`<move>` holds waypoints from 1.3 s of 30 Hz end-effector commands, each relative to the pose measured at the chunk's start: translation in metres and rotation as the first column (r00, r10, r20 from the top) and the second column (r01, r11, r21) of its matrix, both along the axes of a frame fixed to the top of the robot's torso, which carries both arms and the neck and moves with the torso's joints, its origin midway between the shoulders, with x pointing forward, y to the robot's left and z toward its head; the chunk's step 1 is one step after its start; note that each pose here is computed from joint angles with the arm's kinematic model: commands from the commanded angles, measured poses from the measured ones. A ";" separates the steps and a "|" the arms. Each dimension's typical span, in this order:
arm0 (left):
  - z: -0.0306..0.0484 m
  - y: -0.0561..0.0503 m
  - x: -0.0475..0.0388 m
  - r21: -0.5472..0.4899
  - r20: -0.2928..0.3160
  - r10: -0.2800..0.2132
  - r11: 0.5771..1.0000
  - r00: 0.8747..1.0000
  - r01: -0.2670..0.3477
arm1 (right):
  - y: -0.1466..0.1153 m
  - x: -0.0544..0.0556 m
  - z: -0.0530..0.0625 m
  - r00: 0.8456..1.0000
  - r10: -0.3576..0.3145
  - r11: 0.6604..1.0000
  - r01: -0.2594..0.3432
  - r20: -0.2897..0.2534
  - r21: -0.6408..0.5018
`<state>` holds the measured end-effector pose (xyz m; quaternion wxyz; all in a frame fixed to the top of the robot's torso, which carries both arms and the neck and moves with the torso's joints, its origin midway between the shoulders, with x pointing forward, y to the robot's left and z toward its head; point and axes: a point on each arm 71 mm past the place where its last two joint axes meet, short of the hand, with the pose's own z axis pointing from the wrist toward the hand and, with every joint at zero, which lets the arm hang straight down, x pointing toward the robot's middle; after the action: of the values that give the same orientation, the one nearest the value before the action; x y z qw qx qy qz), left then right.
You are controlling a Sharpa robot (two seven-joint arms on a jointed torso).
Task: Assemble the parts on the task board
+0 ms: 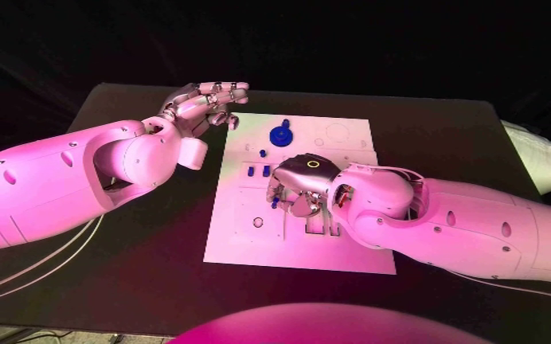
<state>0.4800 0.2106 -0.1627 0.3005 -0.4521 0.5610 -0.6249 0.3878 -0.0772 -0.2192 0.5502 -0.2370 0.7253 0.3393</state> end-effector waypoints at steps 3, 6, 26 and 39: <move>0.0009 -0.003 -0.0009 -0.008 0.005 -0.026 1.000 1.000 0.026 | 0.000 -0.001 -0.003 1.000 0.015 0.999 -0.016 -0.008 -0.031; 0.0008 -0.003 -0.0010 -0.008 0.005 -0.027 1.000 1.000 0.027 | 0.000 -0.001 -0.003 1.000 0.013 0.999 -0.013 -0.009 -0.037; 0.0009 -0.003 -0.0015 -0.007 0.005 -0.029 1.000 1.000 0.030 | 0.007 -0.001 -0.009 1.000 0.015 0.996 -0.016 -0.018 -0.085; 0.0008 -0.003 -0.0017 -0.006 0.001 -0.034 0.999 0.999 0.034 | 0.005 0.002 -0.012 1.000 -0.012 0.997 0.011 -0.025 -0.071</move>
<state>0.4795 0.2109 -0.1629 0.2969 -0.4505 0.5644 -0.6248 0.3897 -0.0698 -0.2263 0.5385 -0.2507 0.7370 0.3225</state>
